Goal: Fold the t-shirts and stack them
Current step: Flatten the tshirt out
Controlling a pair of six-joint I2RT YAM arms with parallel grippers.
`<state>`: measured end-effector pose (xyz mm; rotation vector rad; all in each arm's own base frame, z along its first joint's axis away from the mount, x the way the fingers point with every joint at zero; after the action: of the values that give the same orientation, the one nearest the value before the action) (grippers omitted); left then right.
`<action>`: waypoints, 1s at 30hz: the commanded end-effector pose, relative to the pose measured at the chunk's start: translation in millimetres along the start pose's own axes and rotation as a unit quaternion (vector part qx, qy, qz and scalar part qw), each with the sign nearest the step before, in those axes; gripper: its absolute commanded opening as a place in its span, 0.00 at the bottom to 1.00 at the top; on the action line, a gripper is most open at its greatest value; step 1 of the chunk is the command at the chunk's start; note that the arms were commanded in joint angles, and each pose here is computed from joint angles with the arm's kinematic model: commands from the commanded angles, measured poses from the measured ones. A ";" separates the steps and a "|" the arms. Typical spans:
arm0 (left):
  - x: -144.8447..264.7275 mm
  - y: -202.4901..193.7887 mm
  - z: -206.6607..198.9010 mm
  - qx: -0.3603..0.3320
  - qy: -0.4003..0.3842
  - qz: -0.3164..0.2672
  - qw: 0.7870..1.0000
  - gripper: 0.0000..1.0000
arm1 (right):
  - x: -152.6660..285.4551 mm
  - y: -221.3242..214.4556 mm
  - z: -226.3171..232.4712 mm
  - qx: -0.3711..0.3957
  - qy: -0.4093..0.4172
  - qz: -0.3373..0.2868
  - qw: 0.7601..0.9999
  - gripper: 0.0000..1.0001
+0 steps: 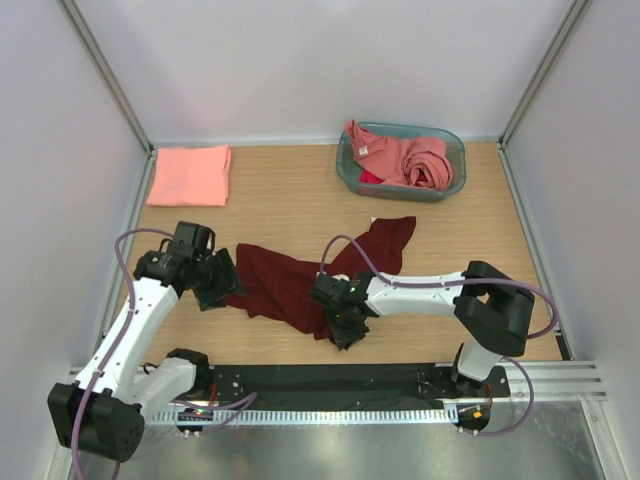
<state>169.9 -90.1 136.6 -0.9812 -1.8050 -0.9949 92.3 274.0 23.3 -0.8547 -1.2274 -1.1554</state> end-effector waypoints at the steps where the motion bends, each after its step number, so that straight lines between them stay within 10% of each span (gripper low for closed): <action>1: 1.6 -0.2 -2.1 -0.011 -0.011 -0.004 1.000 0.61 | 0.3 10.3 -14.5 -0.005 -0.059 -0.028 0.998 0.29; 9: 2.8 0.3 -2.1 -0.017 -0.011 -0.006 1.000 0.61 | -2.0 3.9 -47.6 -0.001 -0.139 -0.036 0.990 0.29; 15: 1.6 0.0 -1.8 -0.019 -0.010 -0.004 1.000 0.61 | -5.5 -14.3 -67.2 -0.027 -0.146 -0.031 0.988 0.01; 24: 0.3 -0.7 -2.6 -0.019 -0.015 -0.005 1.000 0.61 | 38.6 -39.2 -117.8 -0.071 -0.203 -0.059 0.975 0.01; 30: -3.9 -3.2 -4.8 -0.014 -0.024 0.005 1.000 0.61 | 61.3 -34.5 -103.8 -0.093 -0.141 -0.091 0.981 0.36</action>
<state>166.0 -90.3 130.0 -1.0062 -1.7870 -0.9989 77.9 154.5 44.1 -1.1134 -1.4765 -1.2525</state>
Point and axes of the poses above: each gripper's point midway between its finger pads, its own x axis back along the fingers, its own z axis along the line the jaws close on, y = z × x, the point moved 1 cm from there along x, back along the fingers, and after that the axes turned 4 degrees about -x, right-handed, at the moved point
